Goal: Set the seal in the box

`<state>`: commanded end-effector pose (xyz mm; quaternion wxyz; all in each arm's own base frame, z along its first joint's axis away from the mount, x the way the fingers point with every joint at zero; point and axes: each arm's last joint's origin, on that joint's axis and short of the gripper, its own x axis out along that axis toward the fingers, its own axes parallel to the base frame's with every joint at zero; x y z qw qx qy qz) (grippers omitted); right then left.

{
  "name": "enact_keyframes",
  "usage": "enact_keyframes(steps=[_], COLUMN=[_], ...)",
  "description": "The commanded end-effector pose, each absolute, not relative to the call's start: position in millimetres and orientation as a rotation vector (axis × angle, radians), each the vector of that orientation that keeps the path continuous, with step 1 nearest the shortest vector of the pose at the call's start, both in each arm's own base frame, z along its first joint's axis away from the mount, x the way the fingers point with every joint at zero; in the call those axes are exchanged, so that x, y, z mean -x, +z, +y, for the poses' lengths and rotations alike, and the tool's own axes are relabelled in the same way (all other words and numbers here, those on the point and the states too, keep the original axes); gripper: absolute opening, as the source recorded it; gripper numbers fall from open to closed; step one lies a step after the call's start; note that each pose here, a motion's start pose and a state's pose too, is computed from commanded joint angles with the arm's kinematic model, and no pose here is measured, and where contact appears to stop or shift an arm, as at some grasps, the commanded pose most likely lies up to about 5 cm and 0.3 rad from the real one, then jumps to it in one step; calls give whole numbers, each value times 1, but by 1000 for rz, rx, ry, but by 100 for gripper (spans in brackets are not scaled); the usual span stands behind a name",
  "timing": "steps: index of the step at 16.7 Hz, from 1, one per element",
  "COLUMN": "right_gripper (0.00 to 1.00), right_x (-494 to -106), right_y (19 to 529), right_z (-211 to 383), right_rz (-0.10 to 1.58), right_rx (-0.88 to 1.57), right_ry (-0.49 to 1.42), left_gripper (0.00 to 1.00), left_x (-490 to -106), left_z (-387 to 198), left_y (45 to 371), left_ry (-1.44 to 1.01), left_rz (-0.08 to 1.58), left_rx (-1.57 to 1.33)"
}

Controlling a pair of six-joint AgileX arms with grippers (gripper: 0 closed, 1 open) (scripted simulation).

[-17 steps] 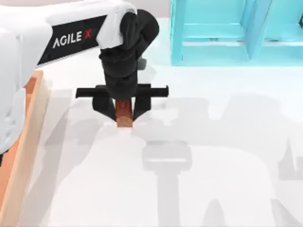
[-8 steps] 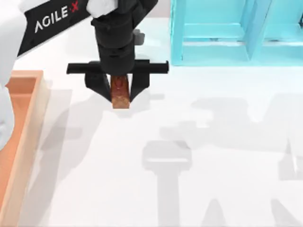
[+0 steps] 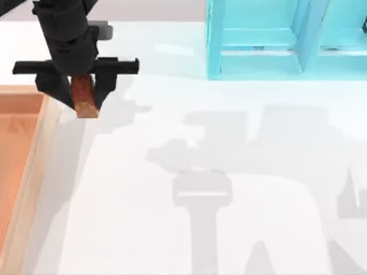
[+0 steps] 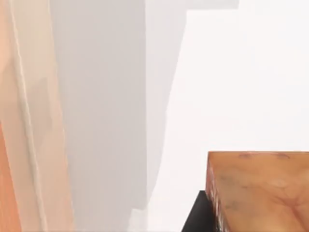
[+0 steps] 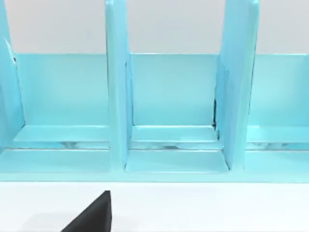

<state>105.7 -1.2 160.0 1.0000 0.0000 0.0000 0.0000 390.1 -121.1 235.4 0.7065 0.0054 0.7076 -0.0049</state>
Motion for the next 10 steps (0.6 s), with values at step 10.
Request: enact_keyframes(steps=[10], right_gripper=[100], right_x=[-106], right_y=[160], right_z=[-1], right_rz=[0], right_rx=[0], right_ry=[0], left_gripper=[0], left_x=[-325], left_z=[91], left_y=[262], left_ry=[-13], left_rz=[1573], left_rx=[-18])
